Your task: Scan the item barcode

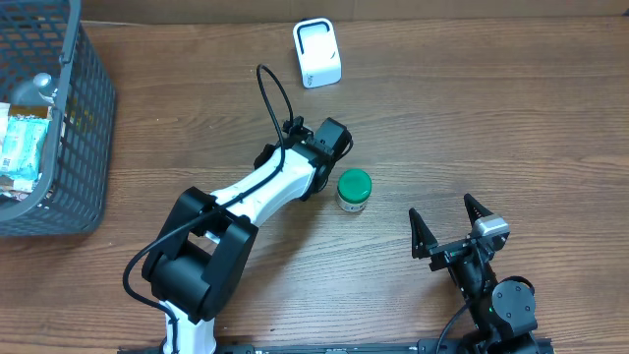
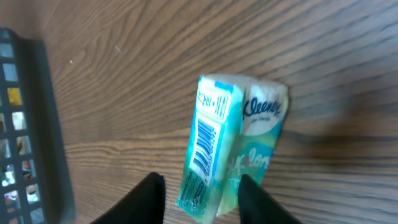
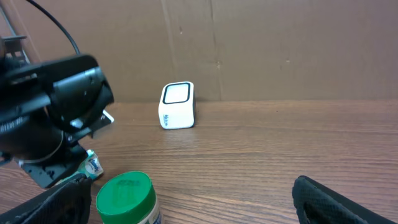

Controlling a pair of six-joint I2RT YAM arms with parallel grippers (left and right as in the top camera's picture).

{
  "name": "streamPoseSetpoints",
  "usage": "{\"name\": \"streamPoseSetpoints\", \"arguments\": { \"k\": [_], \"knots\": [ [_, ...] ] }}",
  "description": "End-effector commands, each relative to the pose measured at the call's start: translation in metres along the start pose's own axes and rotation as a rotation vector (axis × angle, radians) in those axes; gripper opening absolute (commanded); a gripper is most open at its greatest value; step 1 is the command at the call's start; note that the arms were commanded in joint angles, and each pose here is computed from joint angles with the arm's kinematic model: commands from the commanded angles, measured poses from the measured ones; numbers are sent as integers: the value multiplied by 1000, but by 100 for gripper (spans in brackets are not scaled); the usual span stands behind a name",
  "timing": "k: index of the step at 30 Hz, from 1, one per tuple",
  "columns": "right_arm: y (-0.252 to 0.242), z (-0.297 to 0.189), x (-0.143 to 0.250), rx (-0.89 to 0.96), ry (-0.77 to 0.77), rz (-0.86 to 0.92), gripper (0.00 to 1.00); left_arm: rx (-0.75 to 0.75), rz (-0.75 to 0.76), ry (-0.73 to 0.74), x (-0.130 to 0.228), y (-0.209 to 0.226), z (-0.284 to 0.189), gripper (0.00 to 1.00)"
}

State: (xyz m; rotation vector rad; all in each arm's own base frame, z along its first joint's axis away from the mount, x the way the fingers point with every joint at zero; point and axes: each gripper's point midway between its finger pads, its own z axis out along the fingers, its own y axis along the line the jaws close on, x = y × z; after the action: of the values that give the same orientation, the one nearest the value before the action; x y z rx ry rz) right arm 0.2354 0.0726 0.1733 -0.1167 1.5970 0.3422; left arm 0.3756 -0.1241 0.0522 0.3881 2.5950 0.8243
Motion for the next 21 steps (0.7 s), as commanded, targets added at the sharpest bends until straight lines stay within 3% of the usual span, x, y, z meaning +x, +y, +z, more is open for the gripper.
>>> {"name": "streamPoseSetpoints", "arguments": {
  "k": [1,4,6,11,21],
  "knots": [
    [-2,0,3,5,0,-7,100,142,-90,-33,-31,6,-27,59],
    [-2,0,3,5,0,-7,100,279,-84,-14,-42,9,-36,88],
    [-2,0,3,5,0,-7,100,393,-58,1,-46,6,-39,100],
    [-2,0,3,5,0,-7,100,603,7,50,-36,3,-27,100],
    [-2,0,3,5,1,-7,100,660,4,122,-14,-13,8,100]
  ]
}}
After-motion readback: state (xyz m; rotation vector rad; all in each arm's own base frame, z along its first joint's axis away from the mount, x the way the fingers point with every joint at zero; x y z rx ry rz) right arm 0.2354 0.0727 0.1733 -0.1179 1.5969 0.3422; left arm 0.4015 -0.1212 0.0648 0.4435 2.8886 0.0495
